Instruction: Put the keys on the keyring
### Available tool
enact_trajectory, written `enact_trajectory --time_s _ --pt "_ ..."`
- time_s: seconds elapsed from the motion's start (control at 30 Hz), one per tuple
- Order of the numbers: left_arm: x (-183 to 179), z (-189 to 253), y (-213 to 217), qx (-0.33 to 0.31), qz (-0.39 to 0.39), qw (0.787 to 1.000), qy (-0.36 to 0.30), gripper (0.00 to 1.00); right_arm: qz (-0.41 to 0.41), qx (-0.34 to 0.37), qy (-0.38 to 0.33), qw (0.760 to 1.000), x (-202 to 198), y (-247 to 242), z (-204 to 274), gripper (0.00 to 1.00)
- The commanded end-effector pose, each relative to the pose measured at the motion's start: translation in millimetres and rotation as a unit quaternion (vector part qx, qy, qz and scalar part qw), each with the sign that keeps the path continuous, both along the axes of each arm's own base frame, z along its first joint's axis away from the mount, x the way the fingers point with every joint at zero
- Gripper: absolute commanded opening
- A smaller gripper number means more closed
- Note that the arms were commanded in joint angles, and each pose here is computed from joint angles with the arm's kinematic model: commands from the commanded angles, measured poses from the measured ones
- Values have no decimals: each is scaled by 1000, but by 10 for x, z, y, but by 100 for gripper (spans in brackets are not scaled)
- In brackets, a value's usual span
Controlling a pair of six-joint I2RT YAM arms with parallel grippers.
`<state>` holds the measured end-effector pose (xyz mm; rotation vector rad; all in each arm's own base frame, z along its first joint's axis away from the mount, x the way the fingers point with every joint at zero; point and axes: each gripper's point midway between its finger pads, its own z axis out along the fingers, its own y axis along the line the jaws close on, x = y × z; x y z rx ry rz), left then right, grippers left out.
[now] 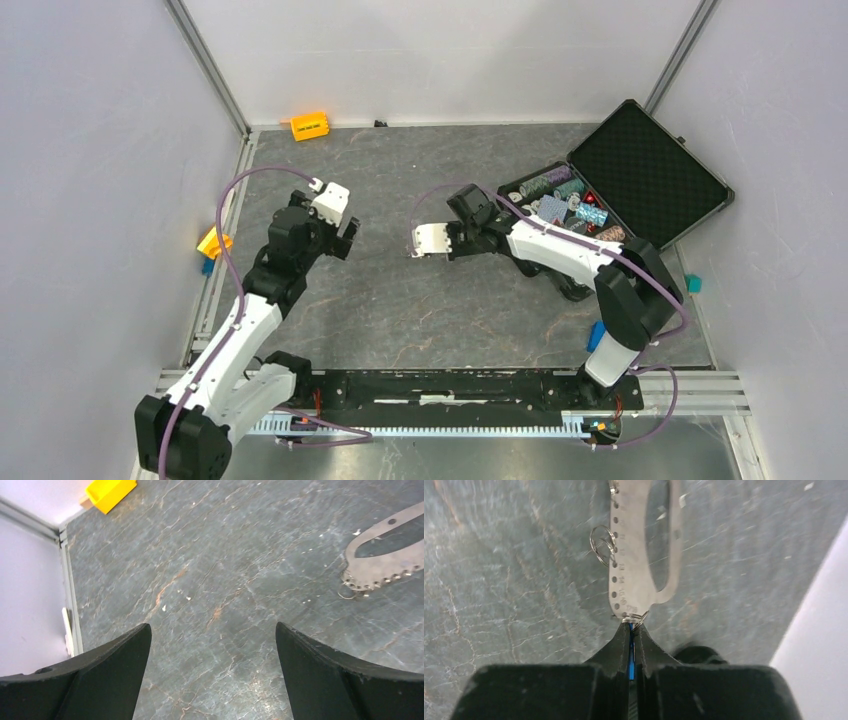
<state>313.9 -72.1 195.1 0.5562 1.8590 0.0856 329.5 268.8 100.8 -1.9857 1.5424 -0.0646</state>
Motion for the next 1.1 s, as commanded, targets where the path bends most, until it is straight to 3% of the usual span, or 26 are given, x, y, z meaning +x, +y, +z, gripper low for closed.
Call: enact_trajectory --time_s 0.0,0.27,0.63,1.07 --pt "102 108 103 -26 29 999 -12 100 -1 11 11 1000 6 -52 -161 0" --pt "113 141 60 -34 18 999 -12 100 -15 -24 82 996 -368 -379 -560 1" --pt "120 213 -7 -46 3 999 -16 100 -56 -56 109 991 -595 -671 -820 5" --pt "117 243 -124 -65 -23 998 -16 100 -74 -73 126 987 -693 -781 -895 21"
